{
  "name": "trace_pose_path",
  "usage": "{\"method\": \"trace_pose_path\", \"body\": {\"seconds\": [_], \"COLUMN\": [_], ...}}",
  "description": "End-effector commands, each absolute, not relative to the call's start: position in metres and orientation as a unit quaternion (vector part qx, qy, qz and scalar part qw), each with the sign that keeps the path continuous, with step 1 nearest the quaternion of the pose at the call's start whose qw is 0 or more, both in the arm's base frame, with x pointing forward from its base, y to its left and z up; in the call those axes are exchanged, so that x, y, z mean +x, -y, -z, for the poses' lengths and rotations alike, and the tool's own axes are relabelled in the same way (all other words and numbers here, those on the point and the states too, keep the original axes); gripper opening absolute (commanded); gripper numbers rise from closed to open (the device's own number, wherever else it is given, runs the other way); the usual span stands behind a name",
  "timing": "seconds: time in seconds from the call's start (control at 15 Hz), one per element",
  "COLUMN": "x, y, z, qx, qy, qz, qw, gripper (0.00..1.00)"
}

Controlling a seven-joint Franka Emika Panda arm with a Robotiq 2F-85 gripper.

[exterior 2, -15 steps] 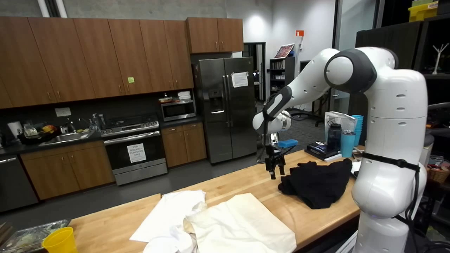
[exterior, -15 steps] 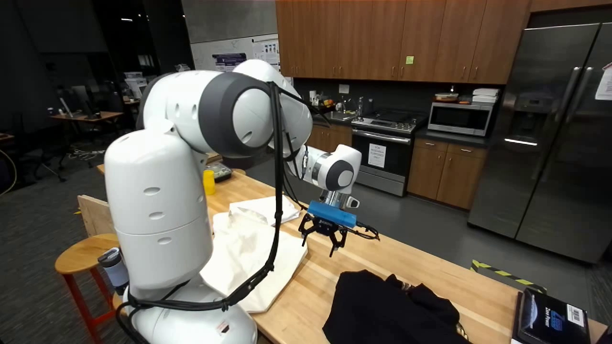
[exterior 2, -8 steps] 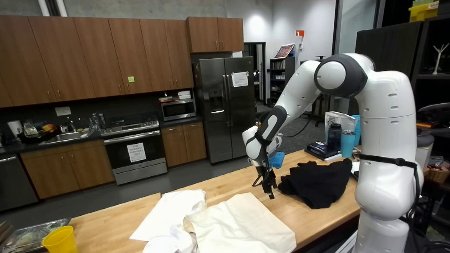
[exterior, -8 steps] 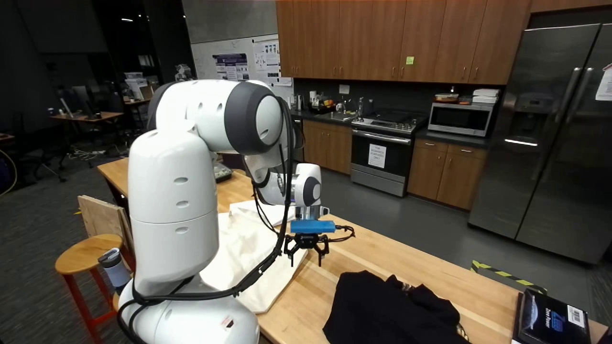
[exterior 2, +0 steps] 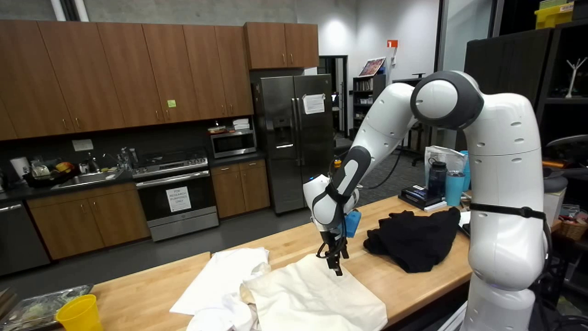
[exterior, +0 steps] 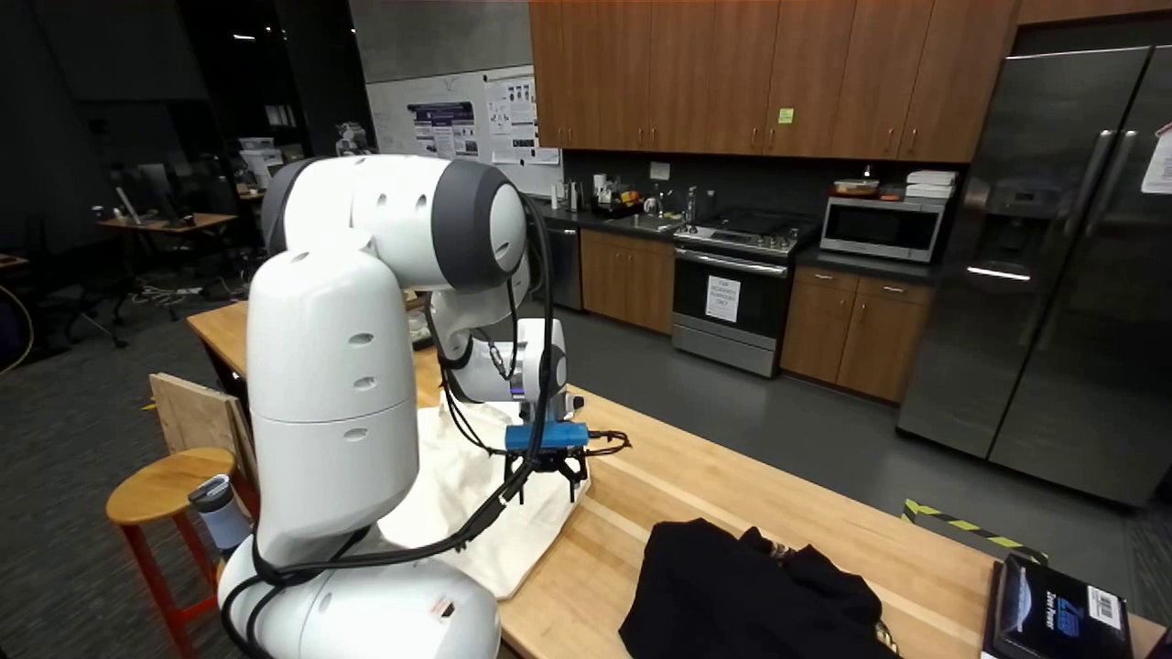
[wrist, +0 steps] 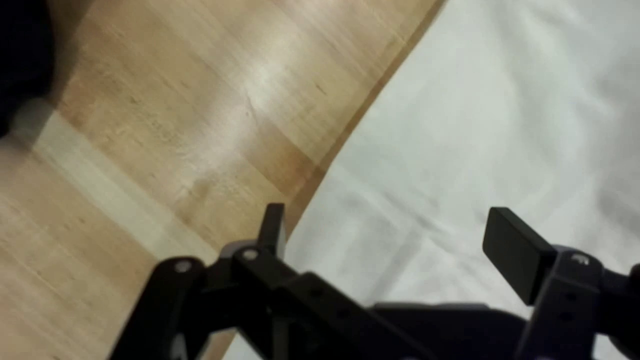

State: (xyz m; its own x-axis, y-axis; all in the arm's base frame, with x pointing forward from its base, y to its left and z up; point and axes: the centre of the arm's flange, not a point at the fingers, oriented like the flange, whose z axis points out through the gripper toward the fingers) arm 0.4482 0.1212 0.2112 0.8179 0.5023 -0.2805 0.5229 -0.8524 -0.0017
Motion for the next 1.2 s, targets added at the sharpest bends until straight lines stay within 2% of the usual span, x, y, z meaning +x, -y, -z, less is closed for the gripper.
{"method": "trace_pose_path", "body": {"seconds": [0.0, 0.2, 0.53, 0.93, 1.0, 1.07, 1.13], "x": [0.468, 0.481, 0.491, 0.500, 0.499, 0.499, 0.502], "y": [-0.113, -0.107, -0.087, -0.086, -0.088, -0.090, -0.093], "z": [-0.208, -0.210, -0.202, -0.165, -0.161, -0.158, -0.156], "qx": [0.978, 0.988, 0.991, 0.988, 0.985, 0.983, 0.981], "qy": [-0.187, -0.142, -0.119, -0.097, -0.098, -0.099, -0.100], "qz": [0.083, 0.019, -0.009, 0.118, 0.141, 0.153, 0.164], "qw": [0.042, 0.047, 0.067, 0.037, 0.021, 0.011, 0.003], "gripper": [1.00, 1.00, 1.00, 1.00, 0.75, 0.74, 0.68]}}
